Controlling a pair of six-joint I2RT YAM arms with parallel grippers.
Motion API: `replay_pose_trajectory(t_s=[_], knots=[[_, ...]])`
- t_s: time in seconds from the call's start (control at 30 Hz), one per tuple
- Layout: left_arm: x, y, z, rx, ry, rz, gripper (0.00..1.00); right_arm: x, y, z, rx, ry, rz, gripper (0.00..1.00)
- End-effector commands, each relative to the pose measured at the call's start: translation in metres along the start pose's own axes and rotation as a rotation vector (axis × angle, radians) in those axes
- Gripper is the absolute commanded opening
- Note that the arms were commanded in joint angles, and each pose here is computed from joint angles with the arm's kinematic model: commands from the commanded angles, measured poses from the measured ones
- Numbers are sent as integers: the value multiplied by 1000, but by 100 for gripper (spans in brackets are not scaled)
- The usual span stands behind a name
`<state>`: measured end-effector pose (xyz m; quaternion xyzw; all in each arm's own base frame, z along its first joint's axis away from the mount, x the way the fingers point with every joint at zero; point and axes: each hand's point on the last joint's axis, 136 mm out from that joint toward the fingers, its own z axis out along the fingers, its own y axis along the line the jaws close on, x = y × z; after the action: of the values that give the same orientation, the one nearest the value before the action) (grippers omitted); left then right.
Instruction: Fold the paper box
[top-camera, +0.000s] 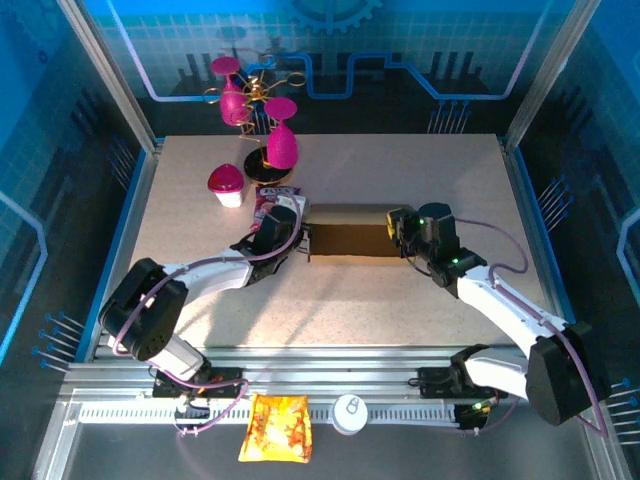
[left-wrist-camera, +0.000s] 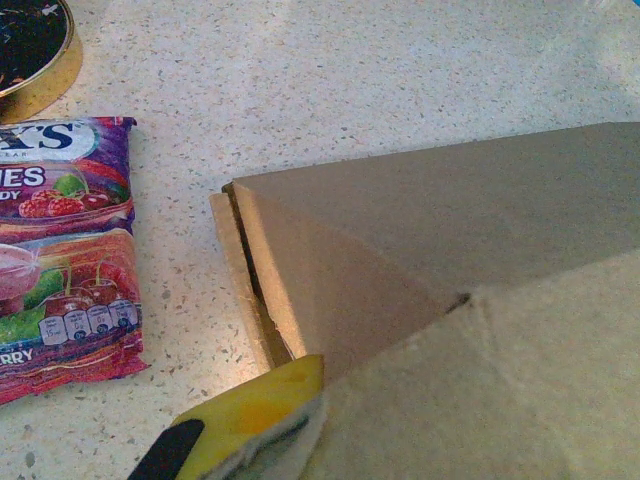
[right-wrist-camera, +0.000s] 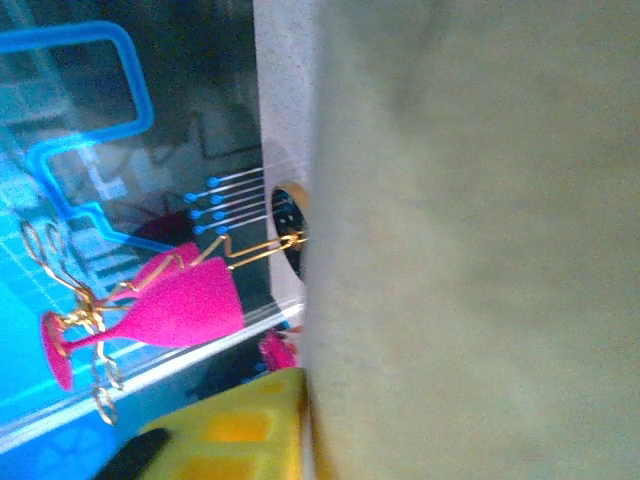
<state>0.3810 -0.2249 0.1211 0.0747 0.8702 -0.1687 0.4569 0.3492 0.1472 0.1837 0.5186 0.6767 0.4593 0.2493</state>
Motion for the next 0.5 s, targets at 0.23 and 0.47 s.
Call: replay_pose_trajectory(t_s=[0.23,0.47], knots=[[21,-6,-30,14,101,-84,43,-11,-32,-9,36,-36,5,0],[21,-21,-98,111,120,-341,36,-13,-53,-10,62,-36,-2,0]])
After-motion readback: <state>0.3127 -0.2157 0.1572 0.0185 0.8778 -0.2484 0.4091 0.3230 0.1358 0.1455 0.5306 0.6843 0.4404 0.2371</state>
